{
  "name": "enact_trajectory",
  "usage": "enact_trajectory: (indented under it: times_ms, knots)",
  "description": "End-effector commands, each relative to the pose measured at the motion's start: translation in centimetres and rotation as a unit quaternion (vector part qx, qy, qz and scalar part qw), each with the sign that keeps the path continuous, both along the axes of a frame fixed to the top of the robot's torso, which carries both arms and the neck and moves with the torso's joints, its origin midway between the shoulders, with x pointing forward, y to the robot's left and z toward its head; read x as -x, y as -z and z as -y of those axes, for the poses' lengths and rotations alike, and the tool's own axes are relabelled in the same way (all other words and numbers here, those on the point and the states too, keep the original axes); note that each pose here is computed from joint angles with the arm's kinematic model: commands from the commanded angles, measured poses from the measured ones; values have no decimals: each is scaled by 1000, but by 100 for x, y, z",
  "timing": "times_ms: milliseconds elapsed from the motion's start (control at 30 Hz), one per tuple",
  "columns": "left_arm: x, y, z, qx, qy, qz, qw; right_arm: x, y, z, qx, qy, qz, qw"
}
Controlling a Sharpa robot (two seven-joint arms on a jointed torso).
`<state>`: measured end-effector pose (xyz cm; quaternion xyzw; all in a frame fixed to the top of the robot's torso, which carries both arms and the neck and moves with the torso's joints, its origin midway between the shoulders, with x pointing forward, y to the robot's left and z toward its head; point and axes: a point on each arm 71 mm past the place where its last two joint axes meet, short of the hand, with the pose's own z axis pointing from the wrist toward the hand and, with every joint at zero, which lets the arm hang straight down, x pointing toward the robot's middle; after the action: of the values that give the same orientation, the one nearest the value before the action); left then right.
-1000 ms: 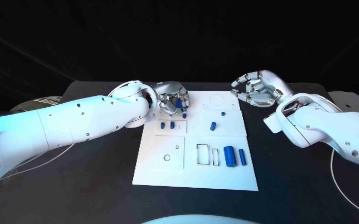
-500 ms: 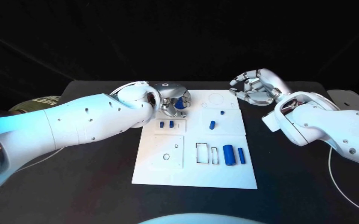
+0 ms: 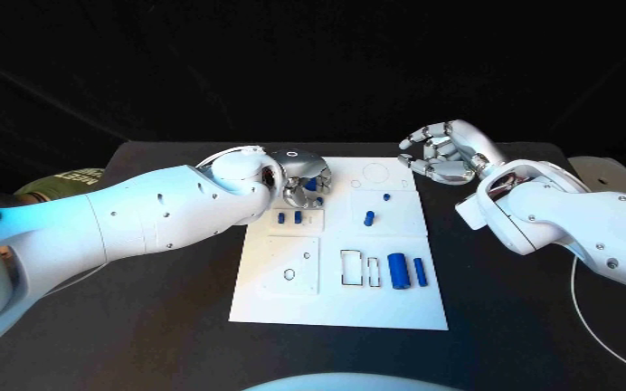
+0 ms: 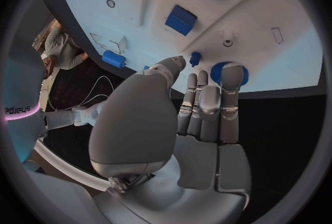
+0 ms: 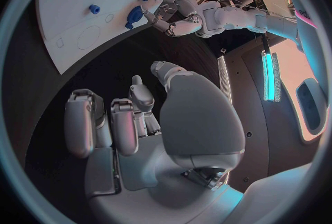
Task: Assemble the parts on the task board
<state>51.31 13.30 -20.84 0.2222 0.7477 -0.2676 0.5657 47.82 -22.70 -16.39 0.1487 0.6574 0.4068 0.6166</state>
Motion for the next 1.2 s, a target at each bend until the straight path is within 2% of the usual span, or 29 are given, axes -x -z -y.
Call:
enact_trajectory:
  times_ms: [33,633,1200]
  knots:
    - [-4,28,15,-20,2,0,1000,8,-3,-14,1,-6,4,1000]
    - [-9,98,56,-23,1,-11,1000,14,-4,-22,1,-8,4,1000]
    - [-25,141,36,-33,-7,-21,999,15,-5,-21,1,-8,3,1000]
